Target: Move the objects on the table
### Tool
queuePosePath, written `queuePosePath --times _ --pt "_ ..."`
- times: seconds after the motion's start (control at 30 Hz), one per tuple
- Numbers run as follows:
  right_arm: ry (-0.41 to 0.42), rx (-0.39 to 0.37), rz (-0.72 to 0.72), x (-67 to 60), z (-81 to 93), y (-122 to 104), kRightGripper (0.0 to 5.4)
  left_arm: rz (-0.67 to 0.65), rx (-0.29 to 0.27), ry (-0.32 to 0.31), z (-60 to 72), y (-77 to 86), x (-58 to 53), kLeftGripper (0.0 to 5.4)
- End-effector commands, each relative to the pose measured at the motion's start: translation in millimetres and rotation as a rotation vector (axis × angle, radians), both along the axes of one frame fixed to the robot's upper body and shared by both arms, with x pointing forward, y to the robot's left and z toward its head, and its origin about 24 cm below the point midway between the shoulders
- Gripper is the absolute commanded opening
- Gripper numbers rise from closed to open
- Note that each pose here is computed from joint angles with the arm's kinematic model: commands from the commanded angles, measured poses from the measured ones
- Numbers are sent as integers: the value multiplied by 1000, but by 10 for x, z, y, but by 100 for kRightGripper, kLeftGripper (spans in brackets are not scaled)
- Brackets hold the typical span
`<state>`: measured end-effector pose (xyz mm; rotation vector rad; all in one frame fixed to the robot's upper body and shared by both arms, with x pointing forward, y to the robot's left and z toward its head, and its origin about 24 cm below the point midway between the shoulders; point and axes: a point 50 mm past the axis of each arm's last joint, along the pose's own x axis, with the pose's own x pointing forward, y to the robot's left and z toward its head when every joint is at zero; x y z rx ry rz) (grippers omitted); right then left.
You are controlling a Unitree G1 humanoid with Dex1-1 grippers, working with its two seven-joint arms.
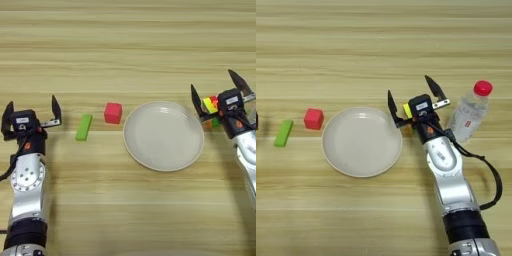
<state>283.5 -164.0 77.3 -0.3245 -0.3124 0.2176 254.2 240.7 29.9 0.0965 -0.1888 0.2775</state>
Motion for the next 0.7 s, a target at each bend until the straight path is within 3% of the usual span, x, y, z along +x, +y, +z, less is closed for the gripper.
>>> queuePosePath --times 0.03,0.7 --pt "17 -17 -42 84 -26 -45 535 -7 18 1 10 -2 4 540" --pt "157 30 -110 153 -270 -172 535 -12 14 2 2 -18 6 540"
